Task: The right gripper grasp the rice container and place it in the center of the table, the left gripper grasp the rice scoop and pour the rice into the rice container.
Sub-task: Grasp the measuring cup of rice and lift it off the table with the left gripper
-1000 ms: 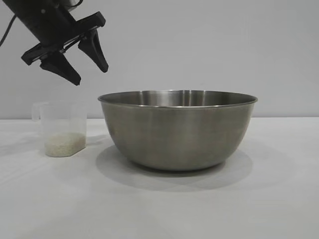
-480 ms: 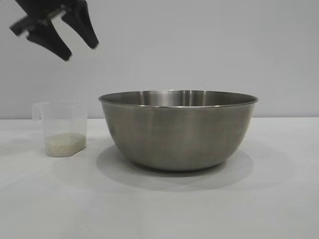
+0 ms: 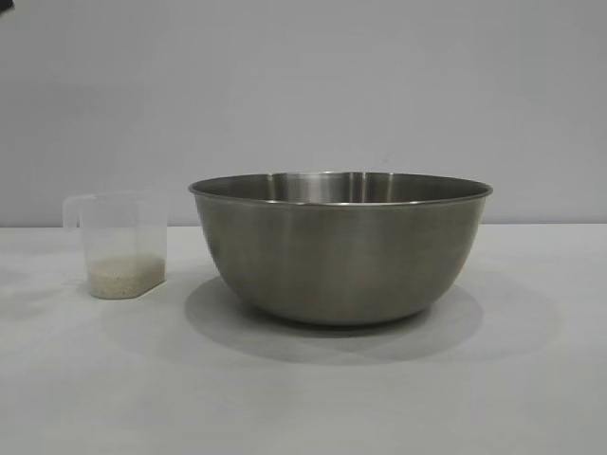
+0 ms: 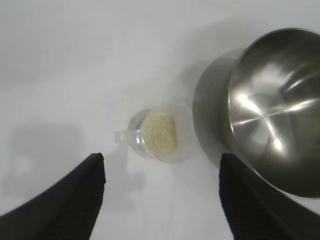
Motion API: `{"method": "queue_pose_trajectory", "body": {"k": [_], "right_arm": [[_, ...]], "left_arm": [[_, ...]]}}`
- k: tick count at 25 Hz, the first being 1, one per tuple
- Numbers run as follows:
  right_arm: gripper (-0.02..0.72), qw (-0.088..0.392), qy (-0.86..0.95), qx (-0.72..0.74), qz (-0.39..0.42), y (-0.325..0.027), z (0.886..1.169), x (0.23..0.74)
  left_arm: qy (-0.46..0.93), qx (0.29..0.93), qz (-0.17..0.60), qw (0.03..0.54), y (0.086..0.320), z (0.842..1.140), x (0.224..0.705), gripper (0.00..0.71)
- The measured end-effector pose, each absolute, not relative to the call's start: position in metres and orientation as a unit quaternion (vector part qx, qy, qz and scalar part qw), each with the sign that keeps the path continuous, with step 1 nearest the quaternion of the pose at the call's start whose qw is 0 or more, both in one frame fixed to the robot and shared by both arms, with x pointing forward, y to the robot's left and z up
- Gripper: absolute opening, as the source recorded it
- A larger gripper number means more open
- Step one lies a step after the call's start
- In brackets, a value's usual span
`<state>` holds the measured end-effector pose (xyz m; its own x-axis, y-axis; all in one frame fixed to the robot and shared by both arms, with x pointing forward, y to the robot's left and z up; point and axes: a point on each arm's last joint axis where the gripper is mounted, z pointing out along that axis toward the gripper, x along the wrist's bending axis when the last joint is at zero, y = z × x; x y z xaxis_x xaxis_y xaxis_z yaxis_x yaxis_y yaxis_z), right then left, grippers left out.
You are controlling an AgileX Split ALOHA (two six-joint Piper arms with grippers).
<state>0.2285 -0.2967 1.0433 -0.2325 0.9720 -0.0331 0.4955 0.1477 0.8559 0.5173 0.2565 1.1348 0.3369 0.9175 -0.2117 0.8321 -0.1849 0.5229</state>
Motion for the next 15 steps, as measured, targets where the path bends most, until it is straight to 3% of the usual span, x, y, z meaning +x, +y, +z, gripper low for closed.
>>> {"method": "queue_pose_trajectory", "body": {"k": [5, 10, 15], "right_arm": [[0.498, 0.316, 0.689, 0.533, 0.377, -0.297, 1.043, 0.229], [0.498, 0.316, 0.689, 0.533, 0.377, -0.297, 1.043, 0.229], [0.498, 0.315, 0.689, 0.533, 0.378, -0.297, 1.043, 0.229]], "left_arm": [[0.571, 0.766, 0.073, 0.286, 0.258, 1.135, 0.492, 0.426], [0.585, 0.755, 0.080, 0.286, 0.261, 1.106, 0.465, 0.426], [0.597, 0.724, 0.136, 0.319, 0.266, 1.082, 0.444, 0.426]]}}
